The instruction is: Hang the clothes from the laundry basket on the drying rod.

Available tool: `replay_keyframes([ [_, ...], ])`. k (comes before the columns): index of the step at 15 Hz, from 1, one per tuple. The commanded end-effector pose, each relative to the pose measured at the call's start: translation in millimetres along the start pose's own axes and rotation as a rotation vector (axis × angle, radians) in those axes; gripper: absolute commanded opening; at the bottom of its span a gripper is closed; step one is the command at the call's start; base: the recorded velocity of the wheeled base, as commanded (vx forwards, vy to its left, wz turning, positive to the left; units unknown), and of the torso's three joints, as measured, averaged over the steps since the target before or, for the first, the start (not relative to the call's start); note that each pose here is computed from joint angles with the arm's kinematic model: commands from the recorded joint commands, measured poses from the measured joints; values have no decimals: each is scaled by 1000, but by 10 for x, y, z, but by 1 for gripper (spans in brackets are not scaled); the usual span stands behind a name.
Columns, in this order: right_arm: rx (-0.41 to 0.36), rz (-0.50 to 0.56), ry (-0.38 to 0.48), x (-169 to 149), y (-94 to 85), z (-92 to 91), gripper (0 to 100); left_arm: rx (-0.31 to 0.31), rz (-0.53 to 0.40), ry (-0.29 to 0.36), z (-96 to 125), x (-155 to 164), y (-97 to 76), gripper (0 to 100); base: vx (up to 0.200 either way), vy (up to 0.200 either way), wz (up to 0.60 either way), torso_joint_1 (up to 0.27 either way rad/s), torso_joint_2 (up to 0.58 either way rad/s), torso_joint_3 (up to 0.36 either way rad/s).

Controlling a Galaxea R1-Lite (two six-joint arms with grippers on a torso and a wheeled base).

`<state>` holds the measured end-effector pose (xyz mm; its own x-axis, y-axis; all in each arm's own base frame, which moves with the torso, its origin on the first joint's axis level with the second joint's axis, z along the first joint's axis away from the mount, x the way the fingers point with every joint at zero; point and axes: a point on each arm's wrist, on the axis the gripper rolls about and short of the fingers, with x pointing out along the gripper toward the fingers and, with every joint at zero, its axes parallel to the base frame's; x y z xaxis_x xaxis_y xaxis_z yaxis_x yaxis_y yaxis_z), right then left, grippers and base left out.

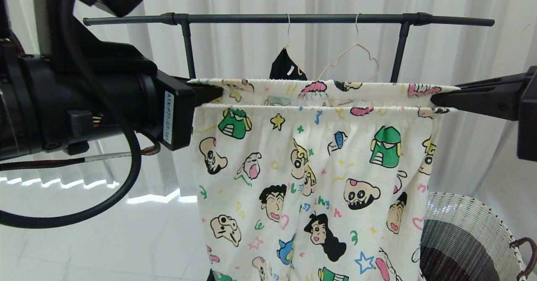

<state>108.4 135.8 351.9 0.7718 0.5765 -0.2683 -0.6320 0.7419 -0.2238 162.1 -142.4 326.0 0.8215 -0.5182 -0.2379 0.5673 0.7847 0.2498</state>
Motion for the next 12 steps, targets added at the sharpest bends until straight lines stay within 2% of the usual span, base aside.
replay_keyframes([
  [1, -1, 4, -2, -16, 2, -7, 0, 2, -1, 14, -7, 70, -12, 0, 0, 0, 0, 0, 0, 0],
  [6, 0, 5, 0, -27, 0, -11, 0, 1, 0, 8, 5, 56, -7, 0, 0, 0, 0, 0, 0, 0],
  [7, 0, 5, 0, -27, 0, -11, 100, 0, 1, 3, 17, 52, -3, 0, 0, 0, 0, 0, 0, 0],
  [12, -2, 4, 8, -79, -7, -87, 100, 0, 7, 6, 14, 58, 0, 0, 0, 0, 0, 0, 0, 0],
])
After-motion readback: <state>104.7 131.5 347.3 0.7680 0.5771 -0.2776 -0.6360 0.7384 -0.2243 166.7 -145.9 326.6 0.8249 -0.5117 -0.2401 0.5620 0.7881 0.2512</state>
